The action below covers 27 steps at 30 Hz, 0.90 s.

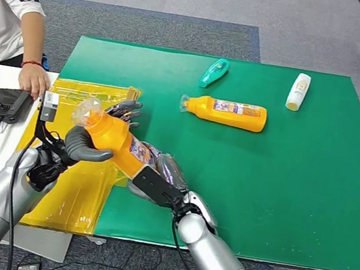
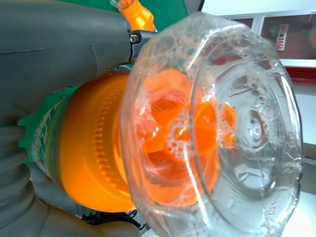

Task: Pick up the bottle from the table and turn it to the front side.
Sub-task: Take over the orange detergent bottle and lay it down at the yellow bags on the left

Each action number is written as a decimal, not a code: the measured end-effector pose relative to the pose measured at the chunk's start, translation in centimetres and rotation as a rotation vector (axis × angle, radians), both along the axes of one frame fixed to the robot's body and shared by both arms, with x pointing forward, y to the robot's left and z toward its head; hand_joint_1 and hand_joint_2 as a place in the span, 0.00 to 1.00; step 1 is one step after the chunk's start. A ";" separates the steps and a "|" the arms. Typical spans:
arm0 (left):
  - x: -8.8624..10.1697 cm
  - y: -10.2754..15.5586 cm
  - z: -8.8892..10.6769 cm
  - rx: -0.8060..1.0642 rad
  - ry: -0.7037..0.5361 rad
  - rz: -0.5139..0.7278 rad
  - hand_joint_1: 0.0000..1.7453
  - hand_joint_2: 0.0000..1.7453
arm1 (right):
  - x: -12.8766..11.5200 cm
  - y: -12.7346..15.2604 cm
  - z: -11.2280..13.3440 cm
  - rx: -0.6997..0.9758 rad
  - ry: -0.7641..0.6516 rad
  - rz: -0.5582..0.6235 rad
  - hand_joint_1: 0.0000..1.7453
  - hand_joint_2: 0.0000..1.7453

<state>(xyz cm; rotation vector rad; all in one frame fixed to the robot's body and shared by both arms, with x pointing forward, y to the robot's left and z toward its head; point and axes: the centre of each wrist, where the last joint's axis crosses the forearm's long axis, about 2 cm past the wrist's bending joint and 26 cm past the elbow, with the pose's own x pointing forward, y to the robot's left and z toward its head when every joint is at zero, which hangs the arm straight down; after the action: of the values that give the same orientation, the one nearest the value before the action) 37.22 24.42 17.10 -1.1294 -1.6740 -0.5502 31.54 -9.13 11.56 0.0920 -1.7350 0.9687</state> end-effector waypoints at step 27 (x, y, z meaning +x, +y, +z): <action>-0.5 1.1 -1.2 -0.044 -0.048 0.112 0.00 1.00 | -0.2 0.4 0.2 0.206 0.233 0.141 1.00 1.00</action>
<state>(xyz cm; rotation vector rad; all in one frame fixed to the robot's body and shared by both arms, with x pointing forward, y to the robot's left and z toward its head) 36.68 25.53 15.90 -1.0535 -1.7868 -0.4752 31.34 -8.71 11.72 0.4489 -1.6222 0.8409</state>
